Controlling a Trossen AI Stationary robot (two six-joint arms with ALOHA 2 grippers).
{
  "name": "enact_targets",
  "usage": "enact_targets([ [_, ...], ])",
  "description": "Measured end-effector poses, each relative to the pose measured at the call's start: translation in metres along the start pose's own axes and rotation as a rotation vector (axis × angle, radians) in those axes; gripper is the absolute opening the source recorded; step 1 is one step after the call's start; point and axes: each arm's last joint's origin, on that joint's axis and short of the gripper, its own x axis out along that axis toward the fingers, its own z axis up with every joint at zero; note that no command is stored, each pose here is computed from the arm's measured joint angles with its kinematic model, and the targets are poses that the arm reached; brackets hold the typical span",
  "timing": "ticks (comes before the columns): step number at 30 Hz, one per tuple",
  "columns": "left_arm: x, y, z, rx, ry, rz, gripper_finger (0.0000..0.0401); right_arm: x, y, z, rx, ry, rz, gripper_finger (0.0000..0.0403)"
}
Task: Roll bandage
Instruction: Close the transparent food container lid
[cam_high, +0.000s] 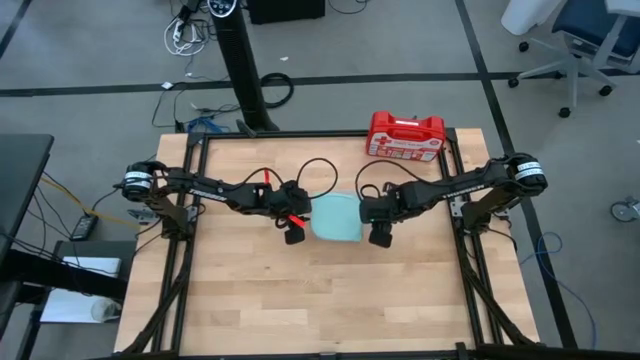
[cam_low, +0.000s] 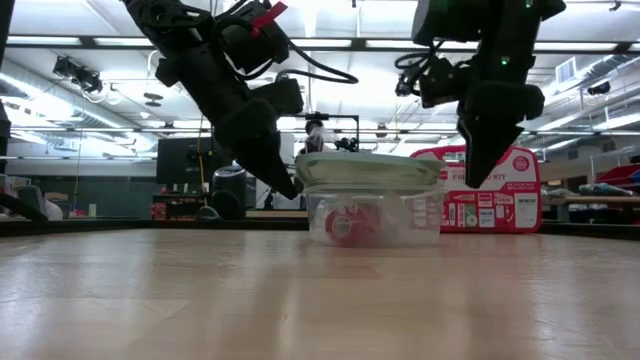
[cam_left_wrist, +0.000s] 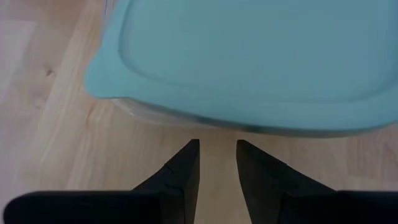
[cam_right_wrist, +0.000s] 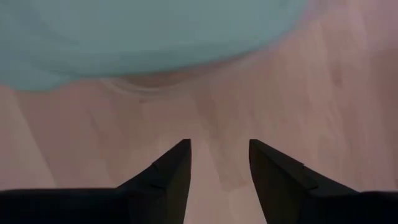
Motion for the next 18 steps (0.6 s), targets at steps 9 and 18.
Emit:
enact_targets([
  [9,-0.005,-0.001,0.0,0.003,0.056,-0.051,0.0111,-0.002,0.002,-0.002,0.01,0.016,0.037,0.015],
  [18,-0.017,-0.031,0.004,0.077,0.128,-0.135,0.0111,-0.004,0.013,-0.004,-0.023,-0.022,0.056,0.015],
])
